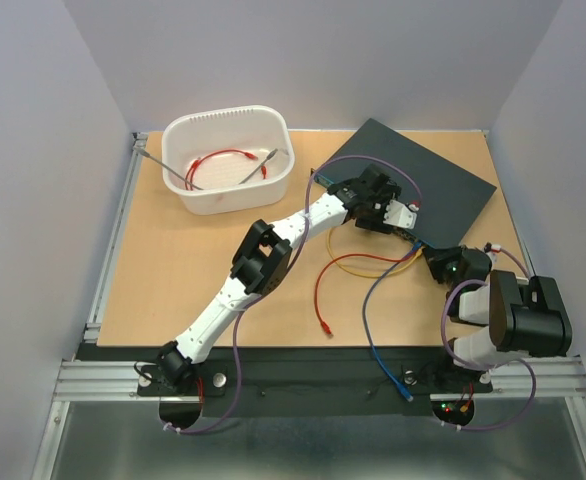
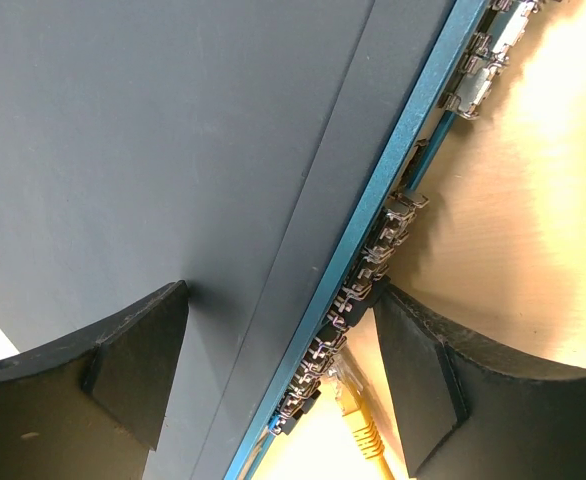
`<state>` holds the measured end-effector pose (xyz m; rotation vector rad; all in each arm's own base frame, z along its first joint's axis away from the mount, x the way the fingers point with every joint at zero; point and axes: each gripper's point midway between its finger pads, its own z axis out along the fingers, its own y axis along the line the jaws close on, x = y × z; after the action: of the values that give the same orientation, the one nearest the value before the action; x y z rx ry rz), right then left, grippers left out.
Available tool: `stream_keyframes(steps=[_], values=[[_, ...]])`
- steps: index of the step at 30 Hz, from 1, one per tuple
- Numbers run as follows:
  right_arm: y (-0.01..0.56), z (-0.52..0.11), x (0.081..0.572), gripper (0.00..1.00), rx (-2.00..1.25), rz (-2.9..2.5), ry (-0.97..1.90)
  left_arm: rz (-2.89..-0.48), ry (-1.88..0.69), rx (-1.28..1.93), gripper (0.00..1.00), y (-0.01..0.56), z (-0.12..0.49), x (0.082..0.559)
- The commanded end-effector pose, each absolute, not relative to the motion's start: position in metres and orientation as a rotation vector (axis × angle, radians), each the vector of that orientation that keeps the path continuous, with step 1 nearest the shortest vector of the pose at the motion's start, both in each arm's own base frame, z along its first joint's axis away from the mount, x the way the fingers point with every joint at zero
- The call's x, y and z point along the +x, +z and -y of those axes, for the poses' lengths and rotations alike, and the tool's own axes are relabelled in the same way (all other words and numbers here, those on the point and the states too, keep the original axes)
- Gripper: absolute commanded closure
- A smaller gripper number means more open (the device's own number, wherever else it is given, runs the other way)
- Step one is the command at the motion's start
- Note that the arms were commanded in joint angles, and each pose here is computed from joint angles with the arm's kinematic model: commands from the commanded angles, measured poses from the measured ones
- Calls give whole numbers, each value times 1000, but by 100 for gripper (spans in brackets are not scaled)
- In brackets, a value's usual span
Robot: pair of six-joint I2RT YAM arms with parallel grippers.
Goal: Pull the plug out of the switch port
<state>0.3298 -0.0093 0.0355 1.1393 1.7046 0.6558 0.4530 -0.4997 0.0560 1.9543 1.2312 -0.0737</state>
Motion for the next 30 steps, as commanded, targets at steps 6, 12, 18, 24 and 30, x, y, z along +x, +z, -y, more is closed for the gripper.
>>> stream_keyframes(steps=[6,12,18,24,30], values=[[21,17,333,66,1253,-1704,637,-1185,11,1848,16,83,507,475],[9,12,336,65,1300,-1737,667,-1183,-1,1833,17,87,510,476],[0,15,345,66,1358,-1706,687,-1176,-10,1831,17,93,510,473],[17,18,356,67,1320,-1642,723,-1182,-17,1832,18,90,510,472],[29,25,363,83,1276,-1556,721,-1179,-26,1836,18,91,510,471]])
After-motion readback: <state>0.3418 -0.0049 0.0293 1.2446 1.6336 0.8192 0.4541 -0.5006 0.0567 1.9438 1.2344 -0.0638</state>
